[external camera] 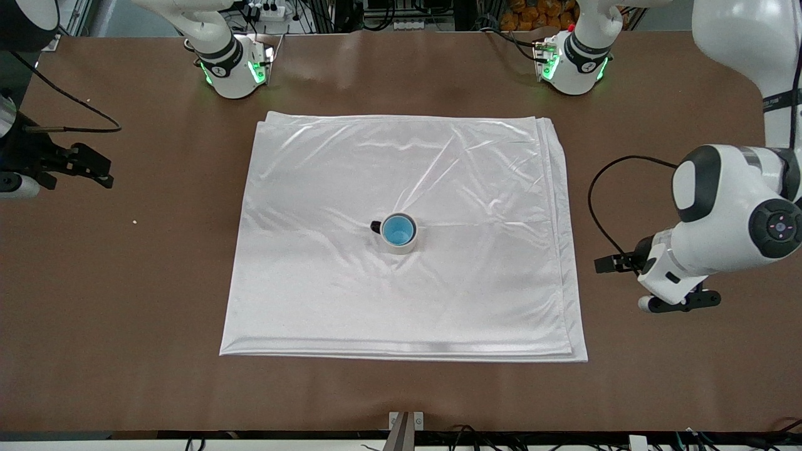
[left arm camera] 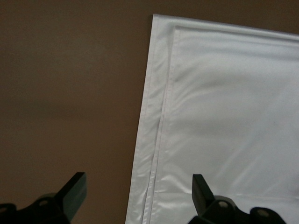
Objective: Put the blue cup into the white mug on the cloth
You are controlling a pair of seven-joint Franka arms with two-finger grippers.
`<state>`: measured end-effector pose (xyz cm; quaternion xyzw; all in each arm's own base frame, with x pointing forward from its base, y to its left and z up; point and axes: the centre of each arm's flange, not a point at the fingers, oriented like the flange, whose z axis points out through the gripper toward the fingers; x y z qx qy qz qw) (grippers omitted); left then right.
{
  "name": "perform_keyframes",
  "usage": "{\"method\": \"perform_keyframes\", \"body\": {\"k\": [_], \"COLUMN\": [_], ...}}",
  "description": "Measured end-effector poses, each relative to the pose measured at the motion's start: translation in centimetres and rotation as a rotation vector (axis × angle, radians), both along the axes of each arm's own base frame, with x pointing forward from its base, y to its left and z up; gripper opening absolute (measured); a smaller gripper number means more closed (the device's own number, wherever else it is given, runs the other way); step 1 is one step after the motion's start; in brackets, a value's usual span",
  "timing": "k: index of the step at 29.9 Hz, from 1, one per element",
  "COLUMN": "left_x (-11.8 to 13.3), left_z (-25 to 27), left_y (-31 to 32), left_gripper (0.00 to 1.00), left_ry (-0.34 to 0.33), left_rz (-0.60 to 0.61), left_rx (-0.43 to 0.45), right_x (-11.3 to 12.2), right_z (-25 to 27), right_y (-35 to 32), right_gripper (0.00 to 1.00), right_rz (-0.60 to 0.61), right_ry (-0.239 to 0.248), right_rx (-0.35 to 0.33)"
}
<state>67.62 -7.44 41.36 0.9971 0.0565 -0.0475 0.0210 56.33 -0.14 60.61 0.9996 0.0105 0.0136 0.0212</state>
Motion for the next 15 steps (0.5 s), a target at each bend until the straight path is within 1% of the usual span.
{"method": "perform_keyframes", "body": {"k": [6, 15], "left_x": [-2.3, -6.3], "left_z": [2.4, 7.5], "left_y": [1.5, 4.3], "left_gripper": [1.0, 1.0], "left_ry": [-0.004, -0.039], "left_rz": [-0.016, -0.013], "left_rx": [-0.006, -0.015], "right_x": [0.0, 0.0], "right_z": [0.0, 0.5], "right_y": [-0.1, 0.1], "right_gripper": [1.0, 1.0], "right_rz": [-0.003, 0.0], "right_ry": [0.0, -0.01], "right_rx": [0.0, 0.0]}}
